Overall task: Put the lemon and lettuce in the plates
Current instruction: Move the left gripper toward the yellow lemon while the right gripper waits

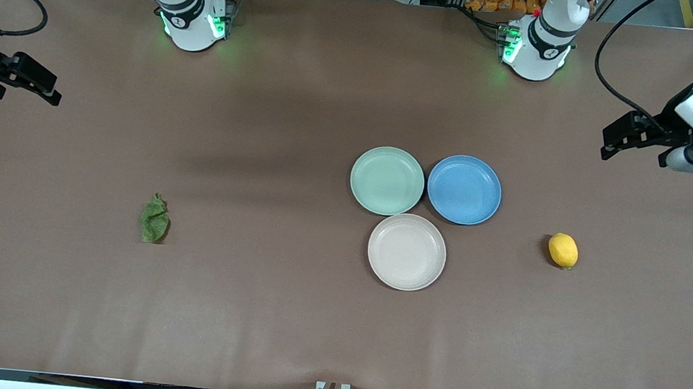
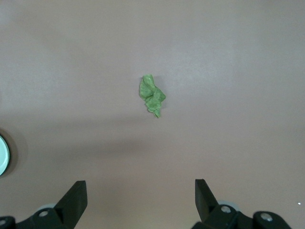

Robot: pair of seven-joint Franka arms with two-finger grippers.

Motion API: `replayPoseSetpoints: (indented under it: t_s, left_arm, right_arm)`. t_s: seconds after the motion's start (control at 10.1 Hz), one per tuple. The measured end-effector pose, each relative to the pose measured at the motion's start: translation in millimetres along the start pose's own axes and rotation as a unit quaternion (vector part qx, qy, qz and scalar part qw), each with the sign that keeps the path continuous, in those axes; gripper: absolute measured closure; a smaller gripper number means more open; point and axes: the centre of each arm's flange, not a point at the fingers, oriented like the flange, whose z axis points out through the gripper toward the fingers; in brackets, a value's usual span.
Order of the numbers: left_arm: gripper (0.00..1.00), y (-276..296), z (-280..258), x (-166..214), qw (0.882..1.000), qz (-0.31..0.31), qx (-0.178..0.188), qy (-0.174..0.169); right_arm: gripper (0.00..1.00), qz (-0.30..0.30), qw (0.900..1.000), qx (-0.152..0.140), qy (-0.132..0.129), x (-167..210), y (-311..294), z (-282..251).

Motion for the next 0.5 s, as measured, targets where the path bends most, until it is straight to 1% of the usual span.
replayPoseSetpoints:
  t_s: [0.3,0.5]
  left_arm:
    - [0.0,-10,33,9,1.0,-0.008,0.003,-0.027]
    - [0.0,-25,58,14,0.999,-0.015,0.018,-0.025]
  right_arm:
    - [0.0,0.005,1.0,0.0,0.002,1,5,0]
    - [0.0,0.005,1.0,0.0,0.004,2,6,1]
